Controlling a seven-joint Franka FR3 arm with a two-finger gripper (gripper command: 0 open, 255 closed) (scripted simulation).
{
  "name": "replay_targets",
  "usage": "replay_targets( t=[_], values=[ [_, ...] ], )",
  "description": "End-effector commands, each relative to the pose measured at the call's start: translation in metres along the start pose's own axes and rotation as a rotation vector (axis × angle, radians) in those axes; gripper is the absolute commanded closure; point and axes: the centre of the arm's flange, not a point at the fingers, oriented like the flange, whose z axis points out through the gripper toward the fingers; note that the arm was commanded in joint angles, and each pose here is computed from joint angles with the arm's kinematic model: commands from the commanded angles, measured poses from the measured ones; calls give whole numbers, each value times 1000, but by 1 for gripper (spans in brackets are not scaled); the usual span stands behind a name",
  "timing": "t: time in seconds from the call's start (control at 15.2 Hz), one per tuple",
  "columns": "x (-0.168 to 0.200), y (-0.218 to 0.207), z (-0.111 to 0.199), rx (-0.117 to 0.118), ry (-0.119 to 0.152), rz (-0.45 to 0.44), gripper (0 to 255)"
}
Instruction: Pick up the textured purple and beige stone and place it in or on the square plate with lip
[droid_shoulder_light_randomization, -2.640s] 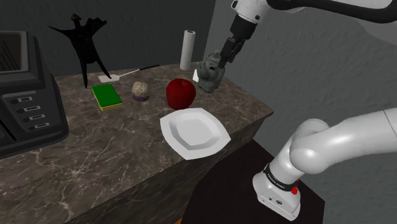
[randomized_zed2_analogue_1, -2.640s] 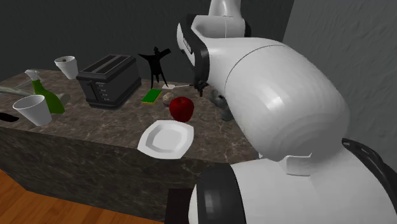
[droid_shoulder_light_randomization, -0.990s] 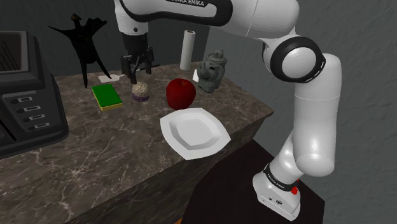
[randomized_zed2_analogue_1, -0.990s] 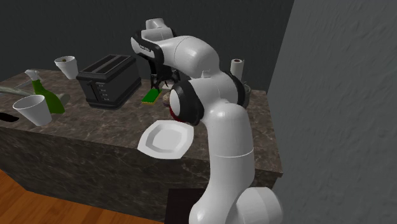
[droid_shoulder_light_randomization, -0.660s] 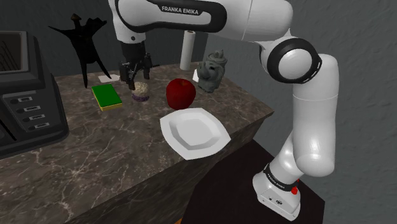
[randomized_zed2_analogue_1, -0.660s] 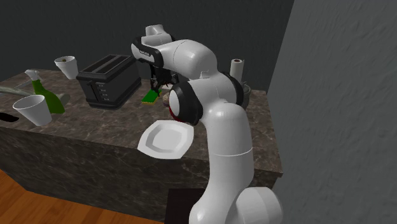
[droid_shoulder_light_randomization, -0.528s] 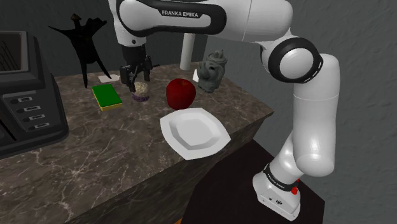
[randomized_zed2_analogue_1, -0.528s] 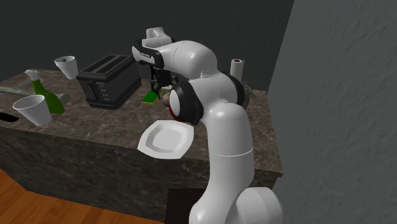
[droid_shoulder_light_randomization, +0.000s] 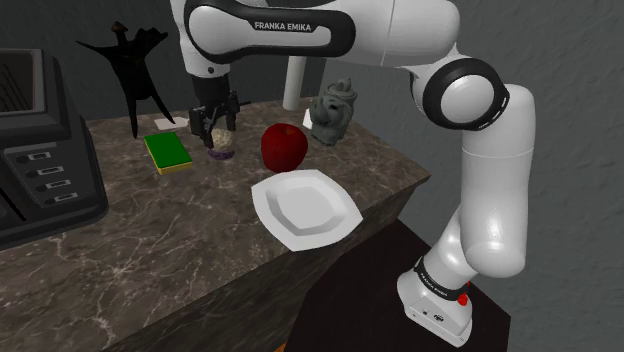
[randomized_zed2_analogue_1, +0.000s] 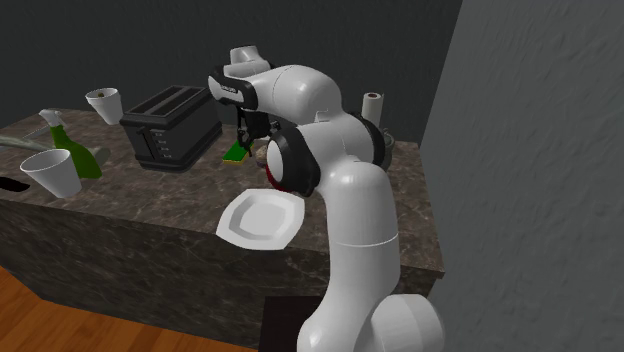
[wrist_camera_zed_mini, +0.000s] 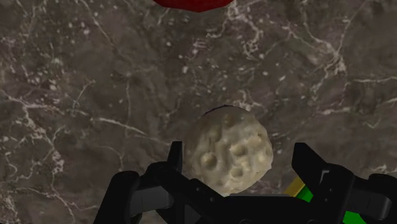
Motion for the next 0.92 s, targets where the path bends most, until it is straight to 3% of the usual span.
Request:
replay_targets(
  t=[0.0, 0.53, 0.86],
  values=[
    [0, 0, 0, 0, 0, 0, 255],
    [2, 2, 5, 0, 0, 0, 255],
    [-3, 1, -21, 0, 0, 0, 255]
  ],
)
